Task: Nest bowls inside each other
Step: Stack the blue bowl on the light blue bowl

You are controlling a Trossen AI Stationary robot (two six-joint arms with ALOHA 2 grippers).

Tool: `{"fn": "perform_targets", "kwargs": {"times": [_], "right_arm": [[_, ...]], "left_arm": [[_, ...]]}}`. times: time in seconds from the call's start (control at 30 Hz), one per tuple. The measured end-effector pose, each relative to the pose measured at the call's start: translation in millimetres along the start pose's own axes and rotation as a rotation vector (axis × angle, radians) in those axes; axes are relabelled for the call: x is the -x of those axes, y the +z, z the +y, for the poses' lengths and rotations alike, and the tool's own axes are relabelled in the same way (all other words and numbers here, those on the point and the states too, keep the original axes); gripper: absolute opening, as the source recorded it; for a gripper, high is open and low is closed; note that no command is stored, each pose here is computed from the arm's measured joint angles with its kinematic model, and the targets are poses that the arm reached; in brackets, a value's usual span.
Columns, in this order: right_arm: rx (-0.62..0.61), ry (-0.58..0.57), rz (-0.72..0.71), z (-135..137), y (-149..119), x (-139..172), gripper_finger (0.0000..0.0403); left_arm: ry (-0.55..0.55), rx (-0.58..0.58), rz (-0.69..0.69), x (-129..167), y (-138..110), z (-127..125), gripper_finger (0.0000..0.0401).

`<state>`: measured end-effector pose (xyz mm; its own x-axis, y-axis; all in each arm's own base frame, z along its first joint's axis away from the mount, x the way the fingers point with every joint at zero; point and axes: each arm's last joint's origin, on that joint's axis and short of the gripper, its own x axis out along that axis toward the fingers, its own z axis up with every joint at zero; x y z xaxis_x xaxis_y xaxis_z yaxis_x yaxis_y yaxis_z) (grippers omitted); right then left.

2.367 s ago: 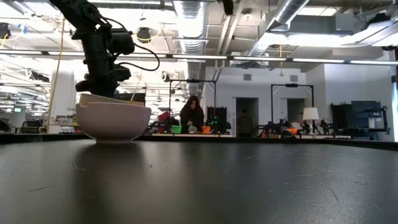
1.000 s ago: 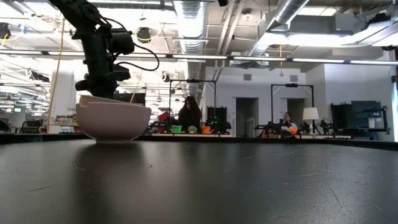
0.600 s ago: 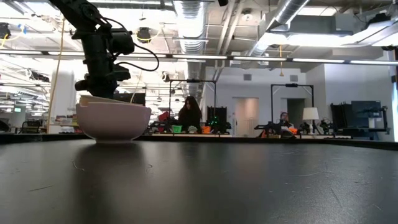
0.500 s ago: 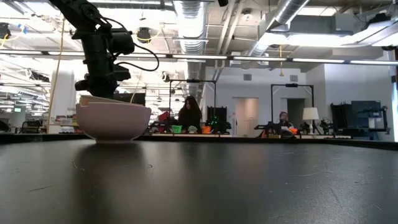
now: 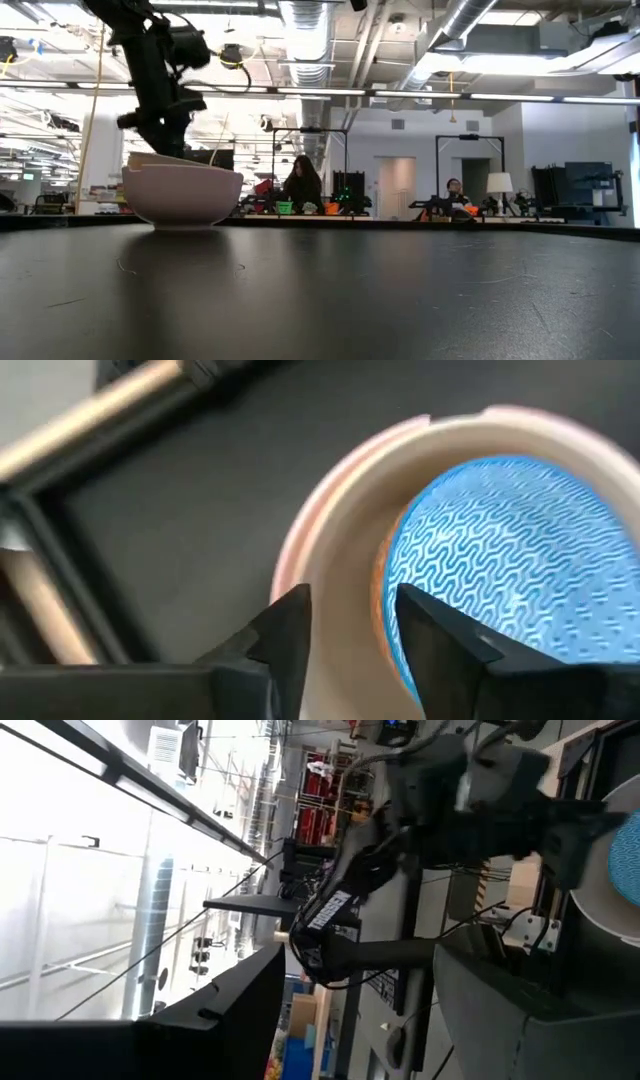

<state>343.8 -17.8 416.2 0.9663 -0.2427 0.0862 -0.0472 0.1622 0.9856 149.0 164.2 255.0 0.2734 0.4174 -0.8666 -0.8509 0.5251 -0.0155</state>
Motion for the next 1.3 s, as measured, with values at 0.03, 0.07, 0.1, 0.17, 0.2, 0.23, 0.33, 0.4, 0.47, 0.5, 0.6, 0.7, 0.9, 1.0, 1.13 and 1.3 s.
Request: {"fn": "perform_targets", "kwargs": {"times": [0.03, 0.07, 0.1, 0.17, 0.2, 0.23, 0.33, 0.4, 0.47, 0.5, 0.6, 0.7, 0.9, 1.0, 1.13, 1.3], "right_arm": [[0.000, 0.000, 0.000, 0, 0, 0, 0.0260], [0.001, 0.000, 0.000, 0, 0, 0, 0.0260], [0.005, 0.000, 0.000, 0, 0, 0, 0.0260], [0.029, -0.001, 0.000, 0, 0, 0, 0.0260], [0.043, -0.002, 0.001, 0, 0, 0, 0.0260], [0.052, -0.004, 0.001, 0, 0, 0, 0.0260], [0.097, -0.009, 0.003, -1, 0, 0, 0.0260], [0.133, -0.015, 0.006, -1, 0, 0, 0.0260], [0.163, -0.031, 0.010, -3, -1, 0, 0.0260], [0.175, -0.038, 0.013, -4, -1, 0, 0.0260], [0.217, -0.056, 0.019, -6, -1, 0, 0.0260], [0.264, -0.085, 0.028, -9, -1, 0, 0.0260], [0.330, -0.128, 0.045, -13, -1, 1, 0.0260], [0.345, -0.117, 0.079, -13, -2, 1, 0.0260], [0.396, -0.096, 0.133, -13, -4, 1, 0.0260], [0.440, -0.075, 0.185, -12, -9, 2, 0.0260]], "left_arm": [[0.006, -0.004, -0.017, 7, 1, 1, 0.0144], [0.009, -0.008, -0.037, 14, 3, 1, 0.0148], [0.006, -0.009, -0.058, 22, 4, 2, 0.0151], [-0.014, -0.006, -0.103, 38, 6, 2, 0.0155], [-0.037, -0.006, -0.124, 47, 6, 2, 0.0155], [-0.068, -0.011, -0.139, 55, 6, 1, 0.0155], [-0.222, -0.044, -0.175, 77, -2, -5, 0.0151], [-0.363, -0.091, -0.157, 90, -13, -12, 0.0146], [-0.508, -0.144, -0.100, 101, -27, -21, 0.0140], [-0.565, -0.159, -0.060, 106, -34, -25, 0.0137], [-0.647, -0.208, 0.070, 117, -57, -38, 0.0128], [-0.677, -0.297, 0.212, 125, -79, -50, 0.0122], [-0.665, -0.499, 0.356, 138, -116, -81, 0.0118], [-0.625, -0.605, 0.333, 140, -131, -98, 0.0118], [-0.576, -0.746, 0.289, 139, -150, -124, 0.0118], [-0.497, -0.891, 0.310, 126, -174, -156, 0.0118]]}}
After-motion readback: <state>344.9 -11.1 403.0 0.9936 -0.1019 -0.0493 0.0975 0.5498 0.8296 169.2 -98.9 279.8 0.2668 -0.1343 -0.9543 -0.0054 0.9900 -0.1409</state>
